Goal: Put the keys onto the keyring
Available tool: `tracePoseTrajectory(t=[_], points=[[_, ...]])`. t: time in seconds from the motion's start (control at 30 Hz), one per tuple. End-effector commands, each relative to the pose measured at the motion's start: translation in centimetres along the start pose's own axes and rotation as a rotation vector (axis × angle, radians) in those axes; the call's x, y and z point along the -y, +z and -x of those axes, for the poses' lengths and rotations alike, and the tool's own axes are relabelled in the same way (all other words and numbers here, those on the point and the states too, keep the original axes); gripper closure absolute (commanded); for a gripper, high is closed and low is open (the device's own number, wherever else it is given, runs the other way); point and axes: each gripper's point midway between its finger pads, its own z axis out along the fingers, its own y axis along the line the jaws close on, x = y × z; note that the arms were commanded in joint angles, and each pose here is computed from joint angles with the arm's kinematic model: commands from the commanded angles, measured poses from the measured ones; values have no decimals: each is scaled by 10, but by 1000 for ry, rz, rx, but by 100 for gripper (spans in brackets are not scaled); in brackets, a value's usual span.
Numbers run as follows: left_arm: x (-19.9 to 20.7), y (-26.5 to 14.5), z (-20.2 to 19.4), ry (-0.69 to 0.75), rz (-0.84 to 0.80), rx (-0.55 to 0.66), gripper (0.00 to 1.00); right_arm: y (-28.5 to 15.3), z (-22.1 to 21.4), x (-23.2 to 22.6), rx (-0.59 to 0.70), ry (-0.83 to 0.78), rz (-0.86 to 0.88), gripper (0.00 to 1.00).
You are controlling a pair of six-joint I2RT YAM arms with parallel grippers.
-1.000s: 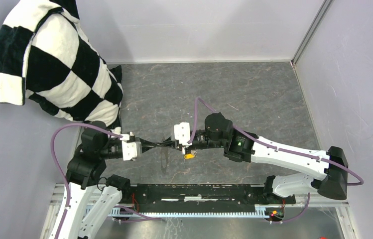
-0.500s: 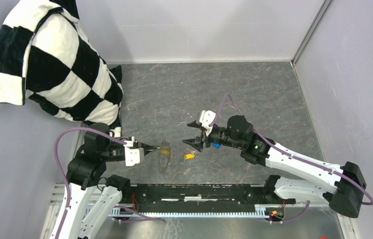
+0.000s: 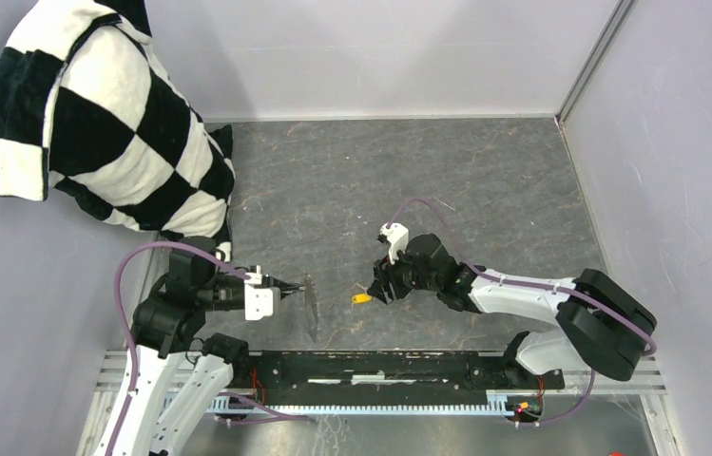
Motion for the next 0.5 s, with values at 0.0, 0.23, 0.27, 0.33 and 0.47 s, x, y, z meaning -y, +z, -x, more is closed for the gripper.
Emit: tracePoseTrajectory(t=[0.0, 0.23, 0.27, 0.33, 0.47], points=[[-1, -1, 5, 78, -1, 19, 98, 10, 6, 1, 35, 177, -27, 40], [-1, -2, 9, 99, 1, 29, 98, 17, -21, 10, -48, 281, -78, 45], [-1, -2, 9, 101, 0, 32, 98, 16, -22, 11, -52, 286, -85, 46], [-1, -2, 10, 105, -1, 35, 98, 17, -26, 12, -61, 296, -93, 48], [-1, -2, 11, 113, -3, 40, 98, 20, -33, 11, -89, 317, -91, 51]])
